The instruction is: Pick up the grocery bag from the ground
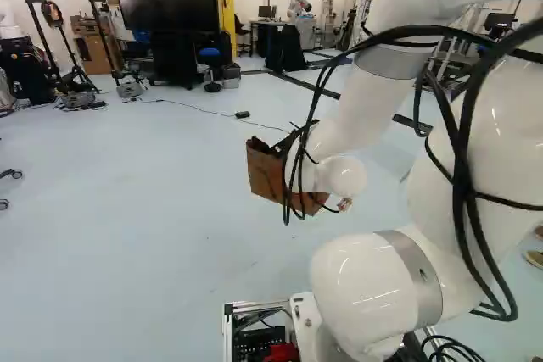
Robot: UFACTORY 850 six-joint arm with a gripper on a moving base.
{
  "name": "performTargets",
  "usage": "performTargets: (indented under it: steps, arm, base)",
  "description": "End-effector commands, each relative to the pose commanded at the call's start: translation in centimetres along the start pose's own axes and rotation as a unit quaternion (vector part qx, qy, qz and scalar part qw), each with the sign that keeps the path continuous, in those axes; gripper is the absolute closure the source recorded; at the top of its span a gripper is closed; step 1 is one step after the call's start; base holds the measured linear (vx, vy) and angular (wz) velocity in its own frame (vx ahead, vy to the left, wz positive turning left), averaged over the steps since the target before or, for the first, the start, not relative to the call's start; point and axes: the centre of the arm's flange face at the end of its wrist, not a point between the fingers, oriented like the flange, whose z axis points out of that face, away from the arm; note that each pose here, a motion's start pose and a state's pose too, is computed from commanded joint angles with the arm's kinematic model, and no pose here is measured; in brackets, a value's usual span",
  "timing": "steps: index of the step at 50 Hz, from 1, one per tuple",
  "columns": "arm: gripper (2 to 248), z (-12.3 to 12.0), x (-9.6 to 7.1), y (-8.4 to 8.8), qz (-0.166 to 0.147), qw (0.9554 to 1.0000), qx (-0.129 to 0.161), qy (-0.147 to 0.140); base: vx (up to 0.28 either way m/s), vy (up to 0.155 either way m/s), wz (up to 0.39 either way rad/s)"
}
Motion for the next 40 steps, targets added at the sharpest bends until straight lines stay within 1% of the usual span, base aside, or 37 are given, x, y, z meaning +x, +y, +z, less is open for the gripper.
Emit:
performTargets:
  steps: [7, 16, 26, 40]
  arm:
    - [229, -0.5, 0.5, 0.3, 0.032, 0.9992, -0.008, 0.022]
    - [229, -1.1, 1.1, 0.6, 0.070, 0.9963, -0.014, 0.049]
    - [229, -1.8, 1.6, 0.9, 0.107, 0.9913, -0.019, 0.075]
    - [229, -2.6, 2.2, 1.2, 0.149, 0.9828, -0.022, 0.107]
  base:
    - [0.000, 0.000, 0.000]
    - [0.000, 0.000, 0.000]
    - [0.000, 0.000, 0.000]
    - [0.000, 0.000, 0.000]
